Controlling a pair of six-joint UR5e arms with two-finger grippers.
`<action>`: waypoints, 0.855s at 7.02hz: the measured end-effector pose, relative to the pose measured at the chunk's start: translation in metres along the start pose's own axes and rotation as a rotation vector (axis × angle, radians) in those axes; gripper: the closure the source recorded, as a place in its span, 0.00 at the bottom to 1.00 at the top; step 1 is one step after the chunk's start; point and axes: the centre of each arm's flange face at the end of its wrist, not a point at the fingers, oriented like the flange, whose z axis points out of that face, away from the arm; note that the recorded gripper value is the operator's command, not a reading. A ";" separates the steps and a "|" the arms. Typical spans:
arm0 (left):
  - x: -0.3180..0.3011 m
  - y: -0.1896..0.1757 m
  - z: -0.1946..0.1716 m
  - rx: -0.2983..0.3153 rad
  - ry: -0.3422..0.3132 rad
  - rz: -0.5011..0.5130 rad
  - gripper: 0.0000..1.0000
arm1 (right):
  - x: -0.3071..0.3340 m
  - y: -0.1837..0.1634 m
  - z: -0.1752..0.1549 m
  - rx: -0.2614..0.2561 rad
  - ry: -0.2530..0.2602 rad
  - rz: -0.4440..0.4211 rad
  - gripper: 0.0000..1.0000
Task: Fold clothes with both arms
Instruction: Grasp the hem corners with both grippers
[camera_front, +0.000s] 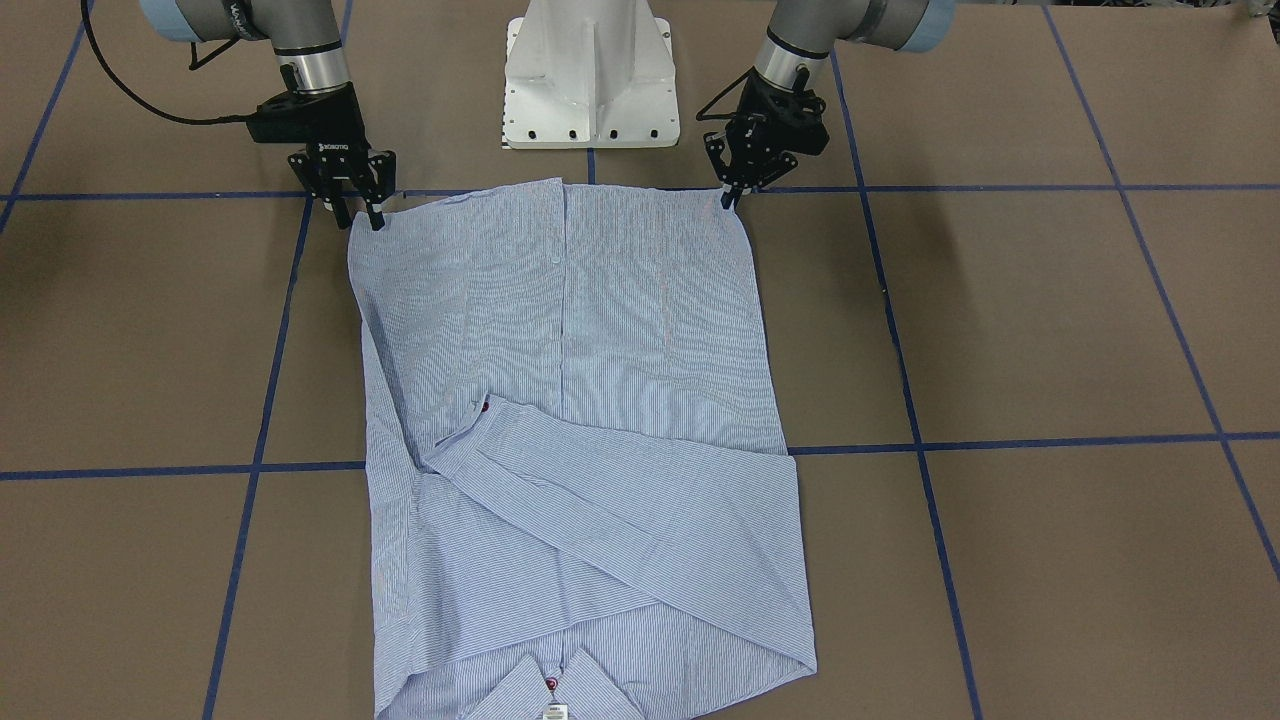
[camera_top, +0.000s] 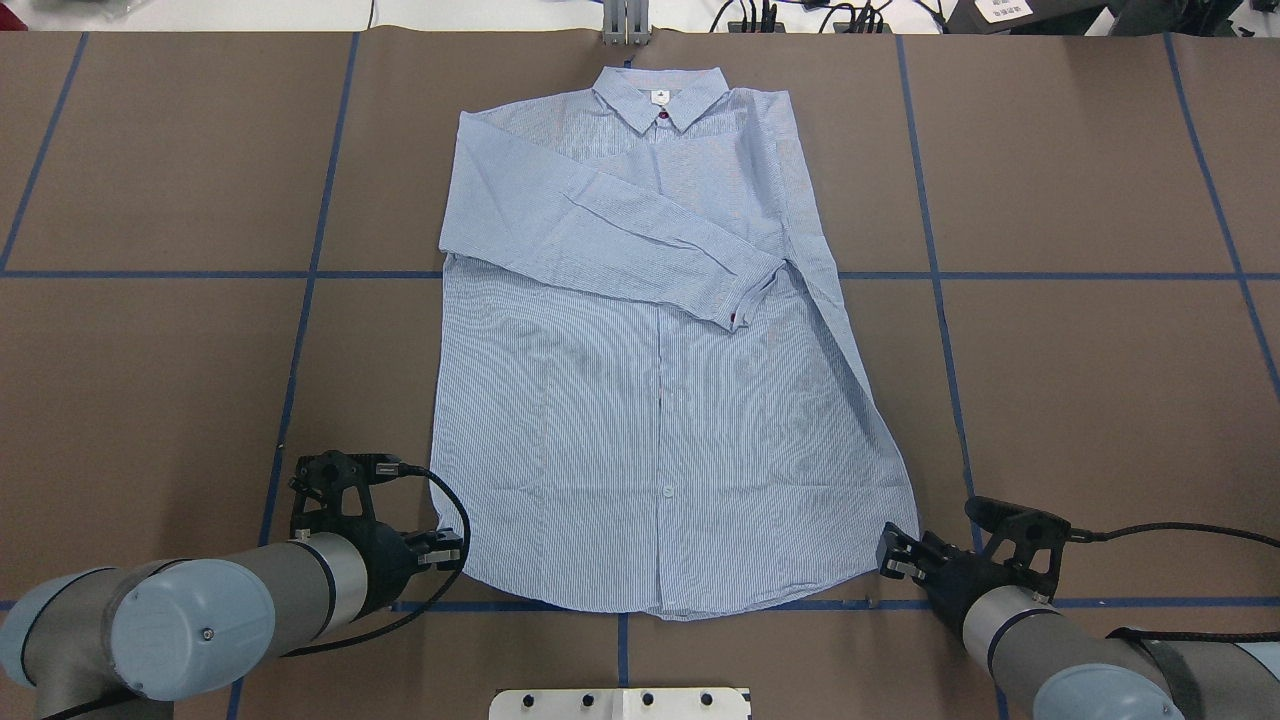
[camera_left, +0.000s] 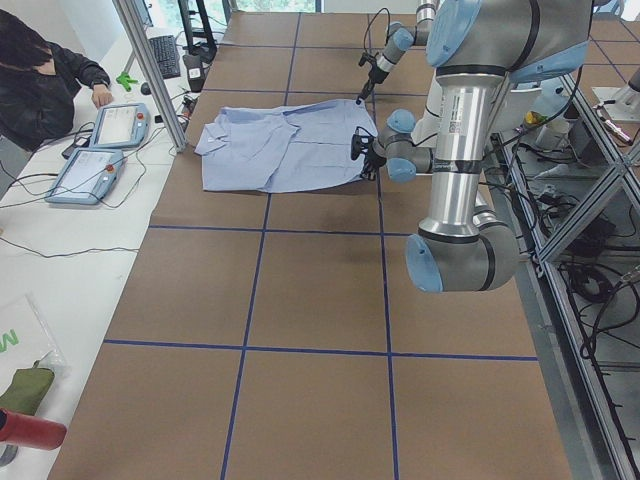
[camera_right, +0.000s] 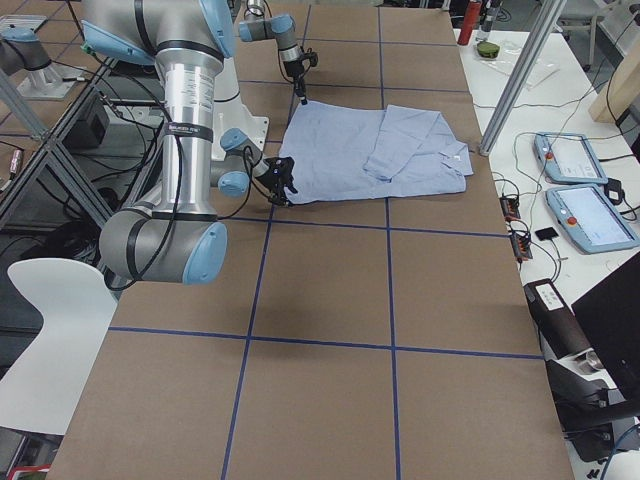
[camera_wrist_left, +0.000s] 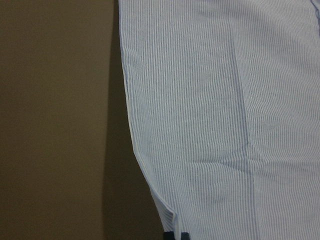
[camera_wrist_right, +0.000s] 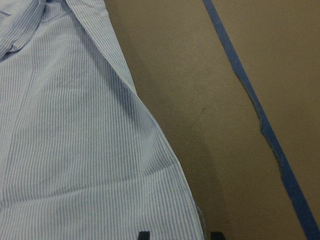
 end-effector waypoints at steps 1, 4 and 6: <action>0.000 0.000 0.000 0.000 0.001 -0.001 1.00 | 0.000 0.002 0.000 -0.003 -0.001 -0.002 1.00; 0.003 -0.003 -0.007 0.002 0.014 -0.002 1.00 | -0.006 0.009 -0.009 -0.023 -0.018 -0.004 1.00; 0.018 -0.010 -0.053 -0.016 0.057 0.003 1.00 | -0.018 -0.014 -0.053 -0.051 -0.076 0.031 1.00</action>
